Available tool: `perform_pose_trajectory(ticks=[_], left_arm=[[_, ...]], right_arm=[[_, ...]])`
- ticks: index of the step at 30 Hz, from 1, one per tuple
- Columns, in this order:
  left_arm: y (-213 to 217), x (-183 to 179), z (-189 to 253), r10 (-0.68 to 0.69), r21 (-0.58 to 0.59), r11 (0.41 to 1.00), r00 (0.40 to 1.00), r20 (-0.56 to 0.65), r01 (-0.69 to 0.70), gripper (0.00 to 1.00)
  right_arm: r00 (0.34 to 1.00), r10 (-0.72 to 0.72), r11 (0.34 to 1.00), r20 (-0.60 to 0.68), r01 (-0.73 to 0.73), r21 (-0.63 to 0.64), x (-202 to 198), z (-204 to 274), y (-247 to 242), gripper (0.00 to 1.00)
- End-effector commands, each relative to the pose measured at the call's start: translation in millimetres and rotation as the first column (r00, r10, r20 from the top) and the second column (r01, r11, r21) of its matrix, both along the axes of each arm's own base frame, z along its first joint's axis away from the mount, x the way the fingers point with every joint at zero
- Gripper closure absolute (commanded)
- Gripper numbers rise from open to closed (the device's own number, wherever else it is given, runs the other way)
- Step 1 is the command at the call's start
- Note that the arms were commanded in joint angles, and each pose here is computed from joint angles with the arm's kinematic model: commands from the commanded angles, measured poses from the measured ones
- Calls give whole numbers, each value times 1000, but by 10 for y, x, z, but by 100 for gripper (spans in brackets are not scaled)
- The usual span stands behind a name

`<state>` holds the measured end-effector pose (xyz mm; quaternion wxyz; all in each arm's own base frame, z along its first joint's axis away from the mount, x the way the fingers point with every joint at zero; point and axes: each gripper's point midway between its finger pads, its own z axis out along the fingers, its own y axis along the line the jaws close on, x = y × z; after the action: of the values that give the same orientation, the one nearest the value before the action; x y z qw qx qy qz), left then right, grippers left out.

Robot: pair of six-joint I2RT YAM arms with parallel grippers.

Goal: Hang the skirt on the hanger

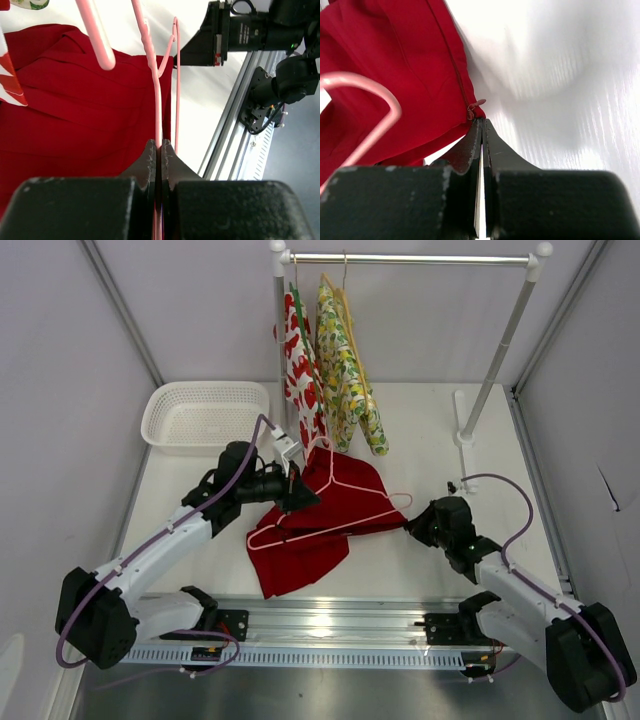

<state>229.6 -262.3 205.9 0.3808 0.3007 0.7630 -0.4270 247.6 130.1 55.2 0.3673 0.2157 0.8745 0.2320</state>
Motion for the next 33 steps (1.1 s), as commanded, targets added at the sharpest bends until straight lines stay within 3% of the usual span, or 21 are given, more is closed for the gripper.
perform_pose_trajectory(ticks=[1, 33], left_arm=[[-1, -58, 201, -49, -31, 998, 996, 74, 51, 100], [-164, -27, 28, -17, 183, 983, 975, 220, -24, 100]], right_arm=[[999, 10, 1000, 48, -9, -11, 182, 202, -14, 100], [996, 87, 995, -6, -87, -47, 252, 241, -201, 100]])
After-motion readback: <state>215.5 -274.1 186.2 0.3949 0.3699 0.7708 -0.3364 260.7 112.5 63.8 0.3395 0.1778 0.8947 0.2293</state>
